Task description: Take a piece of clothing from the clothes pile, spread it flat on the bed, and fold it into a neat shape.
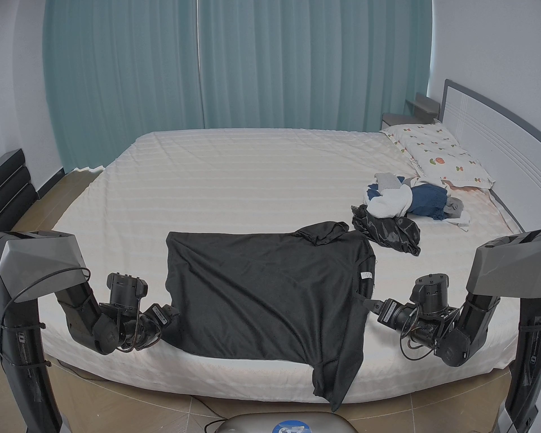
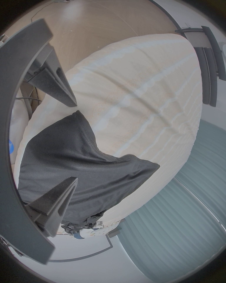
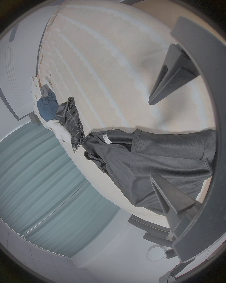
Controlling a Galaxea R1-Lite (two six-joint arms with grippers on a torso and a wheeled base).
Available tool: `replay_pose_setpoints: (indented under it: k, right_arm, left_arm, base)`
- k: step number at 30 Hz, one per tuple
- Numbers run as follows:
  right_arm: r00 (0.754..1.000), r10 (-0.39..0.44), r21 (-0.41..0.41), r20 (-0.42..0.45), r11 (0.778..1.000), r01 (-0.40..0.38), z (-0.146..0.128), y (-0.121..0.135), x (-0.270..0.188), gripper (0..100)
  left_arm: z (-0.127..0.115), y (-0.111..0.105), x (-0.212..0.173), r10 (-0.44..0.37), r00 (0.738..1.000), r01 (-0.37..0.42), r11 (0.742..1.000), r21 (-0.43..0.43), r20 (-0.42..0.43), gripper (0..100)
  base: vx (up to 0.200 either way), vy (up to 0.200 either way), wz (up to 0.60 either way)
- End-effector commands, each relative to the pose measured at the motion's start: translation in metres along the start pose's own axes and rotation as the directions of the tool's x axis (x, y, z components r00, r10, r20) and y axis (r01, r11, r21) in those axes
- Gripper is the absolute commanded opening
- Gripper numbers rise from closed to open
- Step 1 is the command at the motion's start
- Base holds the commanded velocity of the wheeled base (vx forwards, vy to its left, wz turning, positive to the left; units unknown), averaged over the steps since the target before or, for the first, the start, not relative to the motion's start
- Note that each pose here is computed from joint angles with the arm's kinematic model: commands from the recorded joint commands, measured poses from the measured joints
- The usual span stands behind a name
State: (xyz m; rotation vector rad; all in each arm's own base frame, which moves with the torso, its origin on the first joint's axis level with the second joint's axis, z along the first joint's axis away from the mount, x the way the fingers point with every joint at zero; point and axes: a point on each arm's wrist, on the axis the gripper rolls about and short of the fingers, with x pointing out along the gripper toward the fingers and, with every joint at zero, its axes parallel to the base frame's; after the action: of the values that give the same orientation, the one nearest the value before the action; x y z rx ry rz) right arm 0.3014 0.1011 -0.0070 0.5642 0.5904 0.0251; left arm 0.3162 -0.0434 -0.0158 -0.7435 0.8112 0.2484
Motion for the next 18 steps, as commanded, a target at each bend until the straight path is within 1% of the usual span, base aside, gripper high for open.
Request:
replay_pose_setpoints:
  k: [1,2,3,7,12,14,18]
  right_arm:
    - [1.000,0.003,0.001,-0.002,1.000,-0.003,0.000,0.000,0.001,100]
    - [1.000,0.003,0.001,-0.002,1.000,-0.003,0.000,0.000,0.002,100]
    - [1.000,0.001,-0.001,-0.009,1.000,-0.001,-0.002,-0.001,0.003,100]
    - [1.000,-0.007,-0.002,-0.016,1.000,0.007,-0.004,-0.003,0.005,100]
    - [0.999,-0.018,-0.005,-0.029,1.000,0.018,-0.007,-0.006,0.005,100]
    - [0.999,-0.025,-0.008,-0.036,1.000,0.025,-0.009,-0.008,0.006,100]
    - [0.998,-0.034,-0.016,-0.052,0.999,0.033,-0.014,-0.010,0.009,100]
  left_arm:
    - [-0.003,0.000,0.005,0.015,1.000,-0.015,1.000,0.005,0.002,100]
    - [-0.003,0.000,0.006,0.018,1.000,-0.018,1.000,0.006,0.002,100]
    - [-0.006,0.000,0.009,0.026,1.000,-0.026,1.000,0.014,0.004,0]
    - [-0.006,0.001,0.012,0.051,0.998,-0.052,0.998,0.040,0.022,0]
    - [-0.008,0.004,0.009,0.069,0.998,-0.069,0.996,0.048,0.016,0]
    - [-0.010,0.008,0.006,0.090,0.996,-0.091,0.995,0.051,0.018,0]
    - [-0.013,0.016,-0.006,0.149,0.987,-0.154,0.983,0.102,0.052,0]
  base:
    - [0.000,0.000,0.00]
    - [0.000,0.000,0.00]
    - [0.000,0.000,0.00]
    - [0.000,0.000,0.00]
    - [0.000,0.000,0.00]
    - [0.000,0.000,0.00]
    - [0.000,0.000,0.00]
